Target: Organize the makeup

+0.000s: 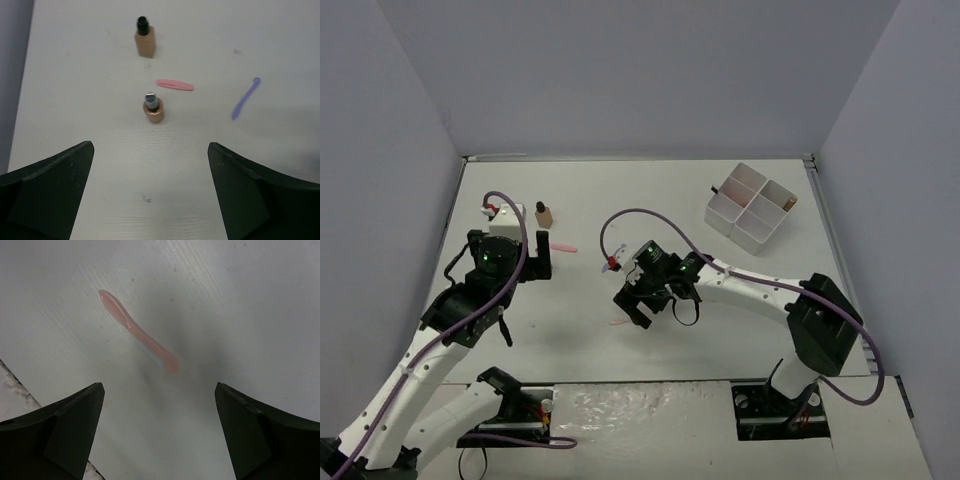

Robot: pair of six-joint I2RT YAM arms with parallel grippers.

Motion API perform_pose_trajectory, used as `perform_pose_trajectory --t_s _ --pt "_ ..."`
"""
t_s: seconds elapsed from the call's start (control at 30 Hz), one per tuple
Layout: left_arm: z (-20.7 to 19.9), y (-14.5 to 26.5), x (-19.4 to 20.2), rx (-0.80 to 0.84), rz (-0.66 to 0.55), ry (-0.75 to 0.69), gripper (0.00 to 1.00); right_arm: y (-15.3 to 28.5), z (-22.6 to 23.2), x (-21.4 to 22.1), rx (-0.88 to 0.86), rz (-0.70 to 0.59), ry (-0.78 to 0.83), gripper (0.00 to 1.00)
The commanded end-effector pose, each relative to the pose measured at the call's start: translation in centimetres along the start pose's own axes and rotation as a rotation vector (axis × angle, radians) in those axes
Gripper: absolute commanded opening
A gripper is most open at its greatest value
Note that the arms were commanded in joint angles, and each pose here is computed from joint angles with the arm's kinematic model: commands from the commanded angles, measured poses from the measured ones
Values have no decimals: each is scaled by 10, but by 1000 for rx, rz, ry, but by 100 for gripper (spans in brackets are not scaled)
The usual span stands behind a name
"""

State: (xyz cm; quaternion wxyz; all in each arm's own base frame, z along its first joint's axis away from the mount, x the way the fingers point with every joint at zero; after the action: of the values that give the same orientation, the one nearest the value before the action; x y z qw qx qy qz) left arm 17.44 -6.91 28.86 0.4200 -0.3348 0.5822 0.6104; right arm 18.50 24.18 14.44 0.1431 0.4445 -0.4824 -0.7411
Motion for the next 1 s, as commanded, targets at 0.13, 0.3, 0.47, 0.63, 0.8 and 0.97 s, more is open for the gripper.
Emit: perform_pose_trajectory --t_s 0.13,0.3,0.47,0.63,0.8,0.97 --pt "40 4 21 -188 46 105 97 -41 19 -30 5 117 253 79" --pt "41 1 28 -193 20 112 97 -56 19 -26 -1 193 285 68" --pt "45 -2 30 -248 41 94 97 -63 19 -12 -22 272 290 62" --pt "46 -4 31 -253 52 95 97 -64 18 2 -26 328 284 47" --pt "47 -5 31 -258 54 98 97 -64 17 7 -24 342 282 16" --pt "48 -4 30 -258 46 102 97 -58 13 -6 21 299 269 0"
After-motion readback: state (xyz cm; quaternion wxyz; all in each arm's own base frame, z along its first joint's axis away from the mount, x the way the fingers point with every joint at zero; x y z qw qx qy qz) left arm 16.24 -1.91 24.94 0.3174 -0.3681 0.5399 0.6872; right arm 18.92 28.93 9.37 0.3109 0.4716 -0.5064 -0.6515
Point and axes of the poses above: each gripper's point midway between its finger pads, its own y axis back along the fingers, its own z axis along the line the jaws close on, x = y × z, the point moved 9 cm from there along y, back along the fingers, and after that the axes turned 4 degrees about -y, right-handed, at the moved point
